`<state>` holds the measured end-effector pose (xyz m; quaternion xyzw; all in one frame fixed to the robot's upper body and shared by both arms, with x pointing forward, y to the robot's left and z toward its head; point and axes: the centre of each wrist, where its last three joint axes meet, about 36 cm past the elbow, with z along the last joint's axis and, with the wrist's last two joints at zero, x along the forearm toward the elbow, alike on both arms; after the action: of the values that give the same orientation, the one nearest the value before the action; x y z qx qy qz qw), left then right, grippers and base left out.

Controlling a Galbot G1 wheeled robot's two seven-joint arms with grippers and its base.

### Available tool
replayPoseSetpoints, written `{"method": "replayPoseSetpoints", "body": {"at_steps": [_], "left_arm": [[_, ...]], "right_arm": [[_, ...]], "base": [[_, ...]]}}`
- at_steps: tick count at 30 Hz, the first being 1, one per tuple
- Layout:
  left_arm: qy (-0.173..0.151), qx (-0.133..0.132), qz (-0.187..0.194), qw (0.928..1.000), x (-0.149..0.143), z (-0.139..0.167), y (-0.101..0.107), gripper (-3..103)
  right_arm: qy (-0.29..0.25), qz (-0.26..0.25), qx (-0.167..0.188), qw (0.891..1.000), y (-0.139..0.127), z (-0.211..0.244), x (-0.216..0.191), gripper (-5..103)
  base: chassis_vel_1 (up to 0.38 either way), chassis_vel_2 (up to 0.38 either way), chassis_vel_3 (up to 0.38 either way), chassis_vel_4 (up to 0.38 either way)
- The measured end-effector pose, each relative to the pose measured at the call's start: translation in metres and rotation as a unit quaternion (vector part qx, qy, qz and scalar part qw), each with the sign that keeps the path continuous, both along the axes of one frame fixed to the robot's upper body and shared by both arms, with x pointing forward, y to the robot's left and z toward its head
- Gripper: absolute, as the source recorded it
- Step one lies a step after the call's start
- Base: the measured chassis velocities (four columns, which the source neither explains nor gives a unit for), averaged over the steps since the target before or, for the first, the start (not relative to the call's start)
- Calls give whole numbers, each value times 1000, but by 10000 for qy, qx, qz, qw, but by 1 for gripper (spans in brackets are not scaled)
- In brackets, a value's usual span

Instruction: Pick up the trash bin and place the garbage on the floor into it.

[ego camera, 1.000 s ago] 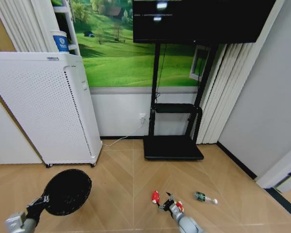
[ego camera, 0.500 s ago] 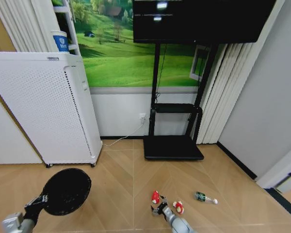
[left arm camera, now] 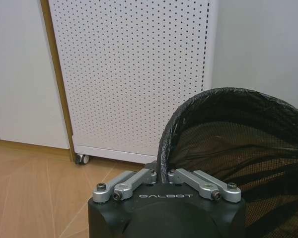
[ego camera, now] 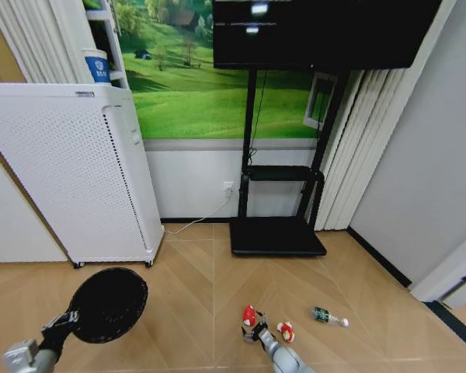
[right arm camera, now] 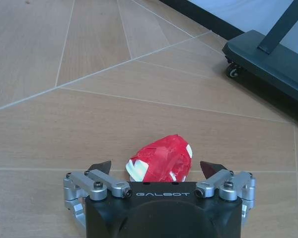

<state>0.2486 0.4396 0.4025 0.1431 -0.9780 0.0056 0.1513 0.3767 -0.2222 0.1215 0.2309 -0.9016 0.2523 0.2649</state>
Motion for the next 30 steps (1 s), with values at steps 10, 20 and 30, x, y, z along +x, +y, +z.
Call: {"method": "replayPoseSetpoints", "body": {"at_steps": [10, 20, 30], "left_arm": [[-53, -71, -10, 10000, -1, 3, -1, 3], [-120, -167, -24, 9998, 1, 5, -3, 3], [-76, -217, 9, 9997, 0, 0, -2, 3]], "right_arm": [[-51, 29, -161, 9999, 2, -9, -1, 80], [-79, 90, -227, 9997, -2, -14, -5, 48], [-66, 19, -234, 9997, -9, -14, -9, 34]], "base": [[0, 0, 0, 0], [0, 0, 0, 0], [0, 0, 0, 0]]}}
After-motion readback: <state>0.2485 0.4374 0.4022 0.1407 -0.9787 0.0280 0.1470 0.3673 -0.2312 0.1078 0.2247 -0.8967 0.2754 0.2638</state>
